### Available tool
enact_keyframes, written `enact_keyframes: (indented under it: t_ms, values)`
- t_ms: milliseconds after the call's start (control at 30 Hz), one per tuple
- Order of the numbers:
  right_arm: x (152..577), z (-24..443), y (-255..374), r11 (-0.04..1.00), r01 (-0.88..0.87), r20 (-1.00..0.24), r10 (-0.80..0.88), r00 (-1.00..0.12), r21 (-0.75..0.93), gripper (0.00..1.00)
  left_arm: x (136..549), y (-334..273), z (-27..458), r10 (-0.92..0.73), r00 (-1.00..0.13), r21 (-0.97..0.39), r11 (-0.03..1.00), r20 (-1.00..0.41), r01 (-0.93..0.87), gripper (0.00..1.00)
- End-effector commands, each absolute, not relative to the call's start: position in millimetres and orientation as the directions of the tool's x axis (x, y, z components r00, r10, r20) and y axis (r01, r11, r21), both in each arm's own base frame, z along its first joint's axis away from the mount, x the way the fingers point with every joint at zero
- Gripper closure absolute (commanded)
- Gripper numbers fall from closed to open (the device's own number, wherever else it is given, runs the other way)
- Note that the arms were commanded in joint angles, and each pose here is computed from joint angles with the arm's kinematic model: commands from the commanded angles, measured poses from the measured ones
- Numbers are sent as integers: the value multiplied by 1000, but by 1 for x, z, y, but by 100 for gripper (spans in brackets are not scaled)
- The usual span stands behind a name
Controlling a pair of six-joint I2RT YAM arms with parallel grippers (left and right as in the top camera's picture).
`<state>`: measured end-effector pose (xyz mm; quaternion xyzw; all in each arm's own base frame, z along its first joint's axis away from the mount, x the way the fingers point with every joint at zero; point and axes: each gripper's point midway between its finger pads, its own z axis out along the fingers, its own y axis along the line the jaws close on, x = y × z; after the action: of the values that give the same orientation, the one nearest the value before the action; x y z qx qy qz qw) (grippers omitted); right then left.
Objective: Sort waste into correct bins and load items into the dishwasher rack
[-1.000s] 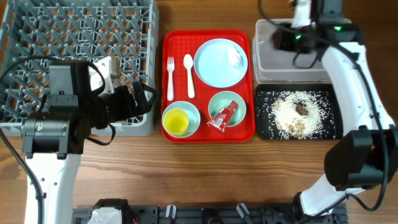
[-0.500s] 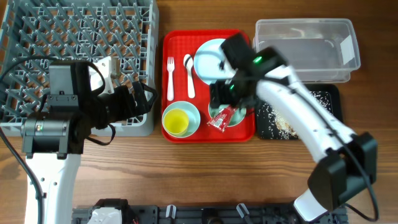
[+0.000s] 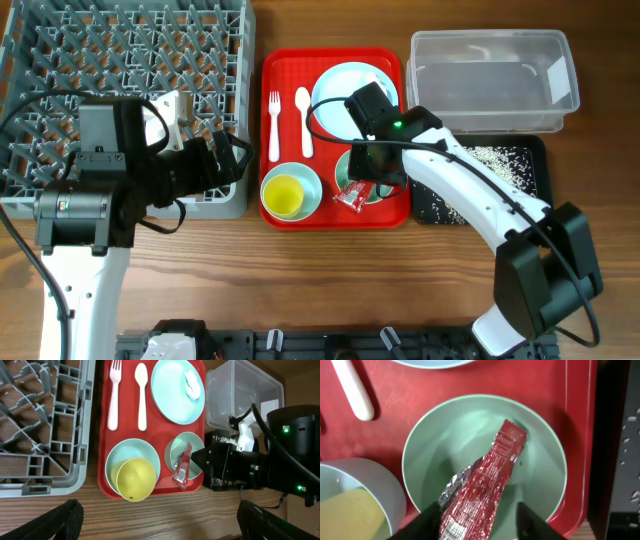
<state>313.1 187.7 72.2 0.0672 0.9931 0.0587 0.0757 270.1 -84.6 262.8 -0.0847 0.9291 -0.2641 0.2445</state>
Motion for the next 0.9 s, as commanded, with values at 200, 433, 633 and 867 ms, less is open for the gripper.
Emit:
enact_keyframes:
  t_ms: [200, 433, 633, 867]
  values:
    - [305, 26, 189, 983, 169, -24, 171, -985, 74, 38, 270, -85, 269, -293, -861, -544, 839, -416, -22, 0]
    - [304, 10, 194, 982, 170, 14, 170, -985, 78, 81, 270, -85, 269, -293, -861, -544, 839, -417, -22, 0]
    - [328, 53, 207, 982, 102, -100, 118, -988, 156, 96, 270, -85, 269, -293, -861, -544, 839, -417, -22, 0]
    - [368, 141, 171, 964, 137, -342, 211, -916, 230, 96, 270, -85, 269, -293, -861, -544, 839, -417, -22, 0]
